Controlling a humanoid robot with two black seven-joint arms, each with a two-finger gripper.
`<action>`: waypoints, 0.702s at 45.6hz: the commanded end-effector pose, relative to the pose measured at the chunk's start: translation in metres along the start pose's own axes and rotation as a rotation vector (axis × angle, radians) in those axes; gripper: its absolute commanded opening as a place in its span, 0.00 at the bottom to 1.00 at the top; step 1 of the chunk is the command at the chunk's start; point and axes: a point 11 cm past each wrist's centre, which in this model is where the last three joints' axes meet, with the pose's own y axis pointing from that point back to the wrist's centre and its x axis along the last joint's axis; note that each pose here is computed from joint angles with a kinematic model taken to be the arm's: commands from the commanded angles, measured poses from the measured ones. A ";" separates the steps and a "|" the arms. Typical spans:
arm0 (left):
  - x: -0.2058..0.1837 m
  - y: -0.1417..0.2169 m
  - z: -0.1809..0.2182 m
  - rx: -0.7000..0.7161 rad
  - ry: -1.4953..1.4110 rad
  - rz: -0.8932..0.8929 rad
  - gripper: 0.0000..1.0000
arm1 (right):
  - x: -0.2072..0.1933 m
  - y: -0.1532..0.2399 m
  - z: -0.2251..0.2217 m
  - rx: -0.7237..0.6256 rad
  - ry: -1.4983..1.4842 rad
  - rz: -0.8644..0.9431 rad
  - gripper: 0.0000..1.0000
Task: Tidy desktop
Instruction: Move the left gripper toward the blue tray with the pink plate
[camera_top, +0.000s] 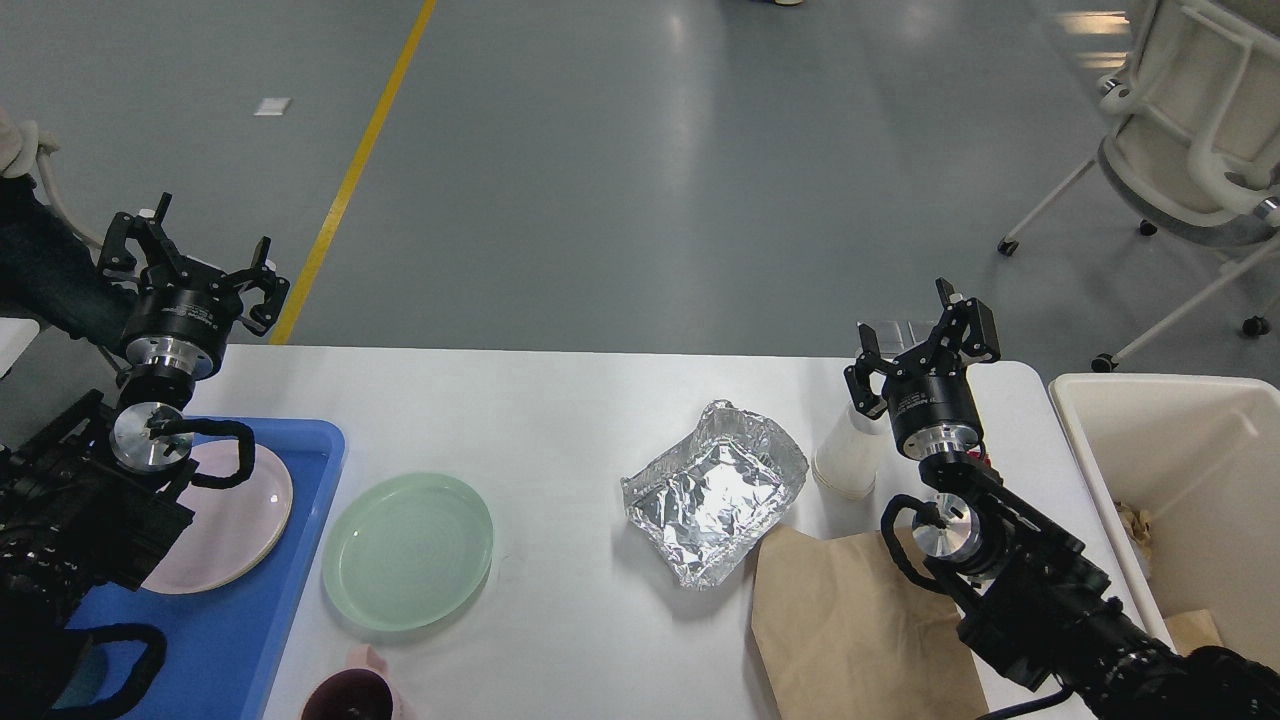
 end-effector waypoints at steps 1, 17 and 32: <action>0.000 0.000 -0.001 0.005 0.000 0.001 0.97 | 0.000 0.000 0.000 0.000 0.000 -0.001 1.00; 0.011 0.007 -0.004 0.021 -0.010 0.028 0.97 | 0.000 0.000 0.000 0.000 0.001 0.001 1.00; 0.006 0.005 -0.014 0.092 -0.060 0.014 0.97 | 0.000 0.000 0.000 0.000 0.000 -0.001 1.00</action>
